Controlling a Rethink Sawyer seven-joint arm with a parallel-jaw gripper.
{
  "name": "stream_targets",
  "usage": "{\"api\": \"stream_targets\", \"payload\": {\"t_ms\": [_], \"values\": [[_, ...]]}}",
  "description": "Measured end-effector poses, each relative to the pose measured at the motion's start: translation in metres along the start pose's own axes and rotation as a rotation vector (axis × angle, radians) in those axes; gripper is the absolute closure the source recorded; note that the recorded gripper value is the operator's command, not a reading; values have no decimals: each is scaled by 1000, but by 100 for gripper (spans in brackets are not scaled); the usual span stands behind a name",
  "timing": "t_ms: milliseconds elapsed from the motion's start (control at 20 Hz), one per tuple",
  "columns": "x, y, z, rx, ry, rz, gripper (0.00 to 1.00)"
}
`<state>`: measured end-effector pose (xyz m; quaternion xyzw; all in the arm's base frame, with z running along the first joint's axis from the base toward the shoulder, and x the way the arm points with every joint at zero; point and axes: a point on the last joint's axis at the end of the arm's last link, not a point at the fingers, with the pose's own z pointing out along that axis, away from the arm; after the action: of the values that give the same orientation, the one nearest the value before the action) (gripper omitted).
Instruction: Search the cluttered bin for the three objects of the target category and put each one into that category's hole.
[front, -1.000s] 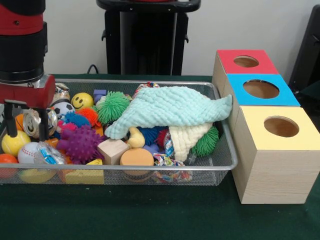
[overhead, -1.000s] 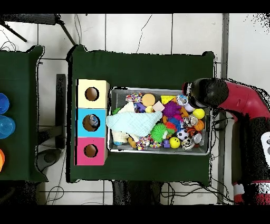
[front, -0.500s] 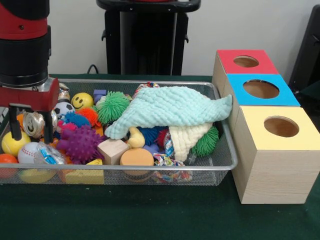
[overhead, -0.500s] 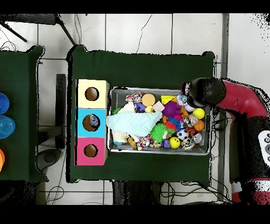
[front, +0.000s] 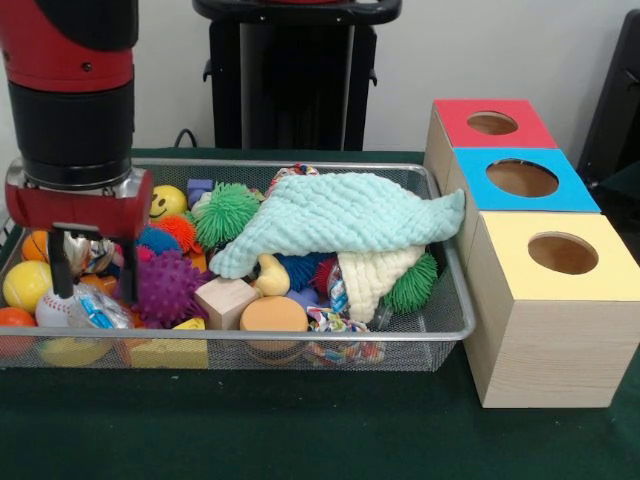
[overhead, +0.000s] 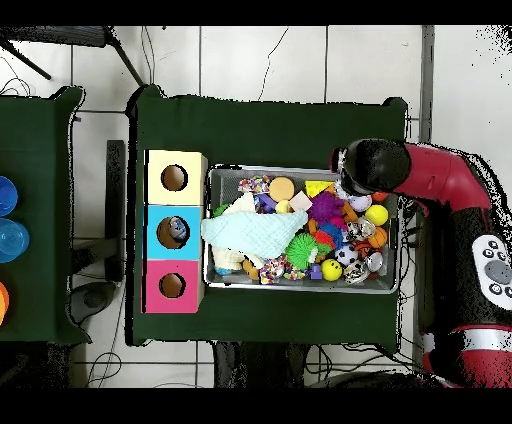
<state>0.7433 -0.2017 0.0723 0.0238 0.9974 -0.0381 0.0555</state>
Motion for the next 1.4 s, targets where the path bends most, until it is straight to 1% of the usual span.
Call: {"api": "stream_targets", "payload": {"t_ms": [250,400,600,1100,1400], "values": [[-6,14,3,-2,-5,-16,0],[-8,16,4,-4,-7,-17,0],[-8,14,8,-5,-6,-13,0],[-7,8,8,-5,-6,-2,0],[-5,-3,8,-4,-5,12,0]]}}
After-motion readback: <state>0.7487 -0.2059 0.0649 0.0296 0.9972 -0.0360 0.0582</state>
